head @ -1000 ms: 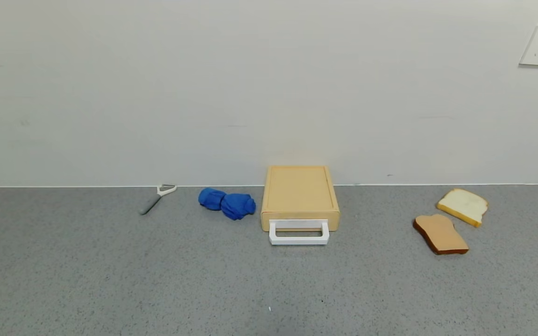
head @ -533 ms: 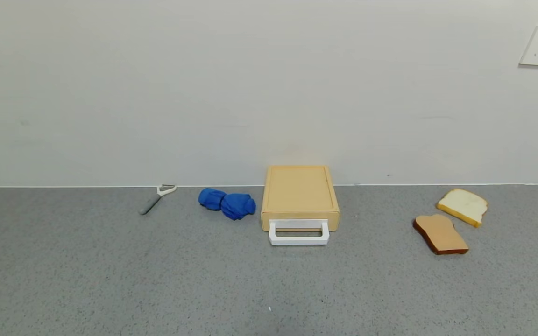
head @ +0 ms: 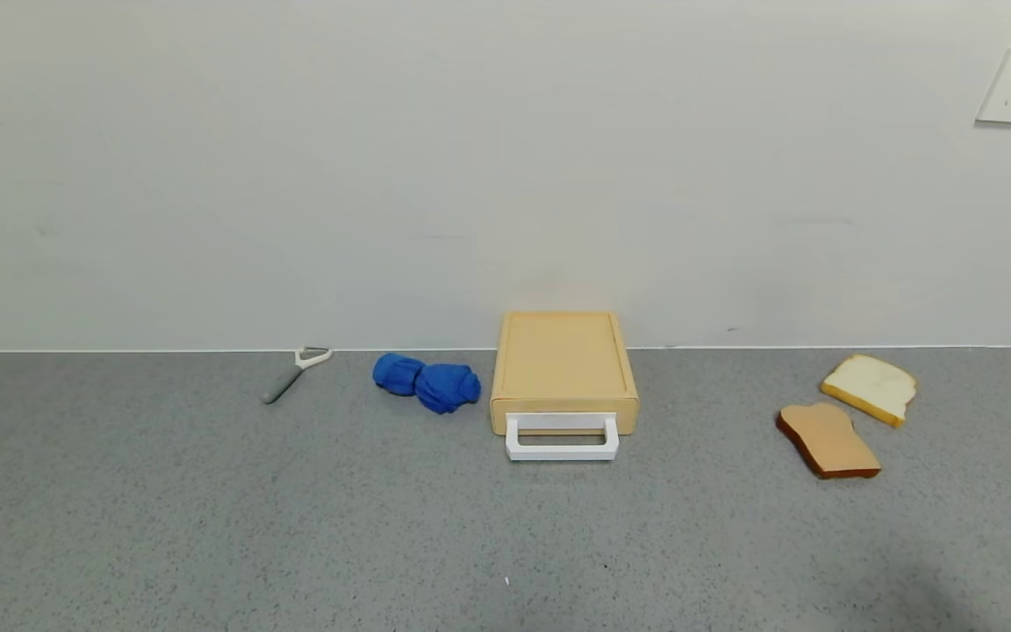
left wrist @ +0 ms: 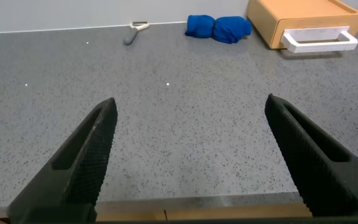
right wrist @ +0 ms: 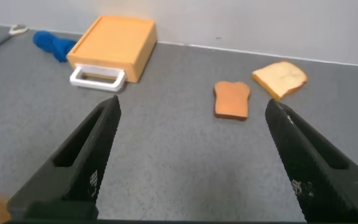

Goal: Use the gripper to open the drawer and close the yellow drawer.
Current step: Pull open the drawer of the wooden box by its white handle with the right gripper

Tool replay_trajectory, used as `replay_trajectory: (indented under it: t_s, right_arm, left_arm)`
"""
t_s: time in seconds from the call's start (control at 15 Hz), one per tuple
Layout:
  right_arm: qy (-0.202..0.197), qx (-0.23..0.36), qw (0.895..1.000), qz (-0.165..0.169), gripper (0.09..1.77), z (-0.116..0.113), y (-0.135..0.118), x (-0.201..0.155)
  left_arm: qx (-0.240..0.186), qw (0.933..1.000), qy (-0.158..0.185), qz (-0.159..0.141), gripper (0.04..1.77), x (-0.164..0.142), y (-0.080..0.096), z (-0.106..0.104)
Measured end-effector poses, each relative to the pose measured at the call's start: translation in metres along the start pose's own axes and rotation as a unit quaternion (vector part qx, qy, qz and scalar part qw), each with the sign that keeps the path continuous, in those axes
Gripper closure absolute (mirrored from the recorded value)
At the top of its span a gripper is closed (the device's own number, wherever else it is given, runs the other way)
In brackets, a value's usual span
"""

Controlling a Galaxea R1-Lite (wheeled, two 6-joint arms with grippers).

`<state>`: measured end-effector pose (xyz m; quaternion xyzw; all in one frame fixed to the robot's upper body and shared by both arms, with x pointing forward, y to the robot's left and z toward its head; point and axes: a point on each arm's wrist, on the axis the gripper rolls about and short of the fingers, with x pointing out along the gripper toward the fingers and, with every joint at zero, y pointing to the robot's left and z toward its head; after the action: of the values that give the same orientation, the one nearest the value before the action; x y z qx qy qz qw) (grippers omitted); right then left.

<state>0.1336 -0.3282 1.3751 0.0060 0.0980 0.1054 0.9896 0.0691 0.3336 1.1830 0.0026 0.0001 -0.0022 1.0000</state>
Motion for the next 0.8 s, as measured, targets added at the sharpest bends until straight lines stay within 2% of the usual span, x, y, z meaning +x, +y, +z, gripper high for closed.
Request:
replay_trajectory:
  t_s: [0.2, 0.4, 0.8]
  right_arm:
    - [0.055, -0.007, 0.998, 0.032, 0.15, 0.025, 0.005, 0.040]
    - [0.100, -0.017, 0.993, 0.065, 0.15, 0.040, 0.014, 0.084]
    - [0.164, -0.050, 0.979, 0.114, 0.15, 0.051, 0.045, 0.169]
  left_arm:
    - [0.000, 1.0000, 0.000, 0.000, 0.09, 0.000, 0.000, 0.000]
    - [0.000, 1.0000, 0.000, 0.000, 0.09, 0.000, 0.000, 0.000]
    - [0.000, 1.0000, 0.000, 0.000, 0.09, 0.000, 0.000, 0.000]
